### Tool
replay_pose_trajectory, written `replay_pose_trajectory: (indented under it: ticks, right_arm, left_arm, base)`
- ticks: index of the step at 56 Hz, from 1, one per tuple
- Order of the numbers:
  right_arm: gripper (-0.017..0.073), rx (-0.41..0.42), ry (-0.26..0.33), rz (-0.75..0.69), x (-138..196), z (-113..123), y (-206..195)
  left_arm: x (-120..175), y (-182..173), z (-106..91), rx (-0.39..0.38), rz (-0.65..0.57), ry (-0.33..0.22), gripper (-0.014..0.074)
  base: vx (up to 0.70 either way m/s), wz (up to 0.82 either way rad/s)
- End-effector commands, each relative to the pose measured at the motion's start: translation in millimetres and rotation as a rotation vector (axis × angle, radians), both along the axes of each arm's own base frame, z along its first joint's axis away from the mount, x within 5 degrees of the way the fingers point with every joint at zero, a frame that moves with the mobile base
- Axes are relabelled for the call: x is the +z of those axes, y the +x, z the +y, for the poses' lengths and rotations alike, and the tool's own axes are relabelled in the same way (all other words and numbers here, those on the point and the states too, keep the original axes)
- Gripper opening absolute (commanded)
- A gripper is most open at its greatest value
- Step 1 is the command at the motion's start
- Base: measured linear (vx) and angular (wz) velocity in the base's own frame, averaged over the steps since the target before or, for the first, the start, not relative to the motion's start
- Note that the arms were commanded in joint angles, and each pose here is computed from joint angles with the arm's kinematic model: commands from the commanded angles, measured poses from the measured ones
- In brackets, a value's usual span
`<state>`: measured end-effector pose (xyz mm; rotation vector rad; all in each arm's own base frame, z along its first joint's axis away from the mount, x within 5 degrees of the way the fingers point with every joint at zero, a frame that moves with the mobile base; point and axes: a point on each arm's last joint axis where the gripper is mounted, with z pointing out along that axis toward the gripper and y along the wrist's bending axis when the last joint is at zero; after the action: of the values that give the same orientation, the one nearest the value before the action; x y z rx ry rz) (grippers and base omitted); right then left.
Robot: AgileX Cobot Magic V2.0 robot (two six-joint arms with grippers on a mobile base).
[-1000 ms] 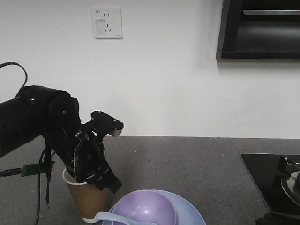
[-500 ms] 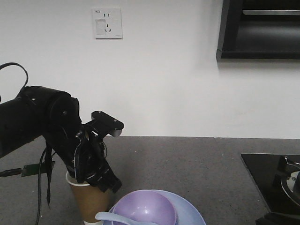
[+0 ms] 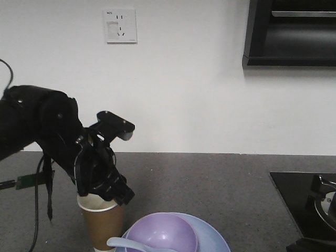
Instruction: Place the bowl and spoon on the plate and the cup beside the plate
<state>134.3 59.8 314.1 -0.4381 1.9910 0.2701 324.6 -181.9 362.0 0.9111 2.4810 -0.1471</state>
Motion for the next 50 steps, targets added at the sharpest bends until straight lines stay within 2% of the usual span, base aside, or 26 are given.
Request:
replay_pose_trajectory:
  ticks: [1, 5, 11, 19, 23, 32, 41, 47, 50]
  right_arm:
    - [-0.0008, -0.002, 0.022, -0.100, 15.8, 0.3, 3.2]
    - [-0.0008, -0.002, 0.023, -0.101, 15.9, 0.2, 3.1]
    - [-0.0008, -0.002, 0.022, -0.100, 15.9, 0.2, 3.0]
    - [-0.0008, -0.002, 0.023, -0.100, 16.1, -0.1, 2.3]
    - [-0.0008, -0.002, 0.021, -0.095, 15.6, -0.1, 2.1]
    - [-0.0008, 0.006, 0.002, -0.093, 14.8, -0.2, 1.8]
    - [-0.0008, 0.009, -0.004, -0.095, 14.8, -0.2, 1.8]
    - [-0.0008, 0.008, -0.002, -0.091, 14.5, -0.2, 1.7]
    - [-0.0008, 0.008, -0.001, -0.081, 13.8, -0.2, 1.4]
  left_arm:
    - [60.4, -23.7, 11.1, 0.001, -0.187, -0.110, 0.0372]
    - [81.5, -36.8, 18.4, 0.001, -0.245, -0.142, 0.0269]
    - [115.3, -64.5, 34.1, 0.003, -0.357, -0.201, -0.0010]
    - [146.3, -104.4, 57.8, 0.005, -0.488, -0.253, -0.0007]
    - [141.8, -119.9, 66.5, 0.003, -0.510, -0.262, -0.0006]
    - [90.2, -164.6, 91.1, 0.015, -0.542, -0.299, -0.0003]
    - [23.4, -213.0, 113.4, 0.051, -0.600, -0.463, -0.0003]
    - [-2.4, -233.3, 122.4, 0.071, -0.619, -0.554, -0.0003]
    - [-11.3, -239.2, 125.2, 0.079, -0.626, -0.582, -0.0003]
  base:
    - [0.00, 0.00]
    - [0.00, 0.00]
    - [0.00, 0.00]
    - [0.00, 0.00]
    - [0.00, 0.00]
    - [0.00, 0.00]
    - [0.00, 0.00]
    - [0.00, 0.00]
    - [0.00, 0.00]
